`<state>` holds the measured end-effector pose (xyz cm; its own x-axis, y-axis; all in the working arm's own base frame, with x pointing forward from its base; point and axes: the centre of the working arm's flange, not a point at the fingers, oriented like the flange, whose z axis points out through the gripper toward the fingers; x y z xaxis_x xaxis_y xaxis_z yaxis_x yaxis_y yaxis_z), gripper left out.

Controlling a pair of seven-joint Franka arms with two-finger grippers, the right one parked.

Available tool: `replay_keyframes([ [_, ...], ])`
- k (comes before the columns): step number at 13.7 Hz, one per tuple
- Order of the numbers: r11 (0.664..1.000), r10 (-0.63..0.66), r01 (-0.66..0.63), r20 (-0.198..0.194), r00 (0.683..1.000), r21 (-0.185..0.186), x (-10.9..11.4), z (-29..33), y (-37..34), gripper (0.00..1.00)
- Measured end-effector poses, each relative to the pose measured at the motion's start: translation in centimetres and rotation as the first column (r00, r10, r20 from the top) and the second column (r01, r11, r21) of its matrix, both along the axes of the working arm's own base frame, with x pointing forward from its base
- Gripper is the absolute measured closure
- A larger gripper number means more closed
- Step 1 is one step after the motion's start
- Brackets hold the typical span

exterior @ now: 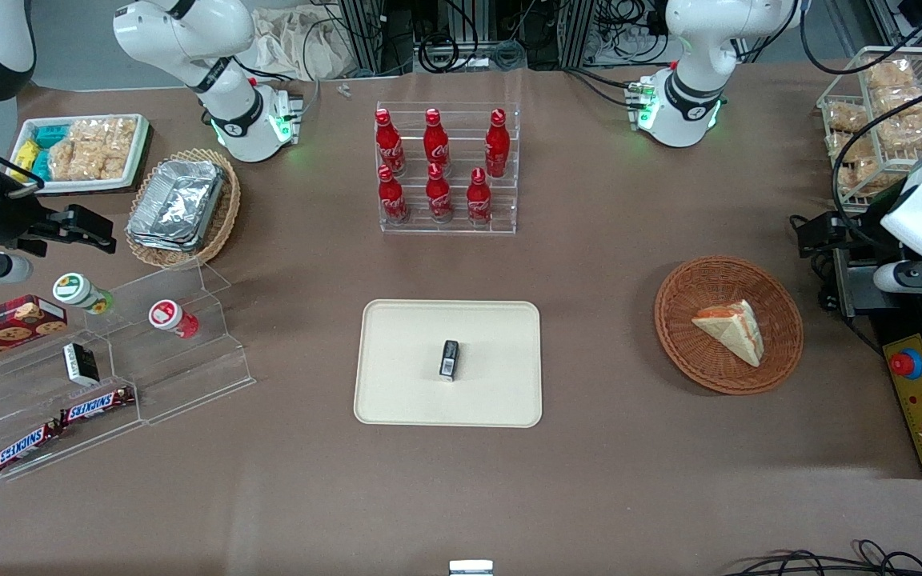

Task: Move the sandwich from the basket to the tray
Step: 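Move the left gripper over the wicker basket holding the sandwich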

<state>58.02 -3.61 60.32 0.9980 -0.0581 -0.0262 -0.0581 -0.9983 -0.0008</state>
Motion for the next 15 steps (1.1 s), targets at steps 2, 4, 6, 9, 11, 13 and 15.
replay_keyframes([
  [2, 1.0, 0.0, 0.0, 0.0, 1.0, 0.0, 0.0, 0.0, 0.0, 0.0],
  [4, 1.0, 0.015, -0.015, -0.003, 1.0, 0.001, 0.0, -0.1, 0.0, 0.0],
  [6, 0.996, 0.086, -0.086, -0.014, 0.996, 0.004, -0.1, -0.3, 0.0, 0.0],
  [9, 0.969, 0.249, -0.248, -0.027, 0.968, 0.017, -0.2, -0.5, 0.8, 0.0],
  [11, 0.921, 0.389, -0.388, -0.039, 0.921, 0.031, 0.1, -1.4, 2.7, 0.0],
  [13, 0.864, 0.504, -0.501, -0.062, 0.862, 0.055, 0.5, -4.1, 4.5, 0.0],
  [15, 0.809, 0.588, -0.585, -0.06, 0.807, 0.066, 1.1, -8.2, 5.7, 0.0],
])
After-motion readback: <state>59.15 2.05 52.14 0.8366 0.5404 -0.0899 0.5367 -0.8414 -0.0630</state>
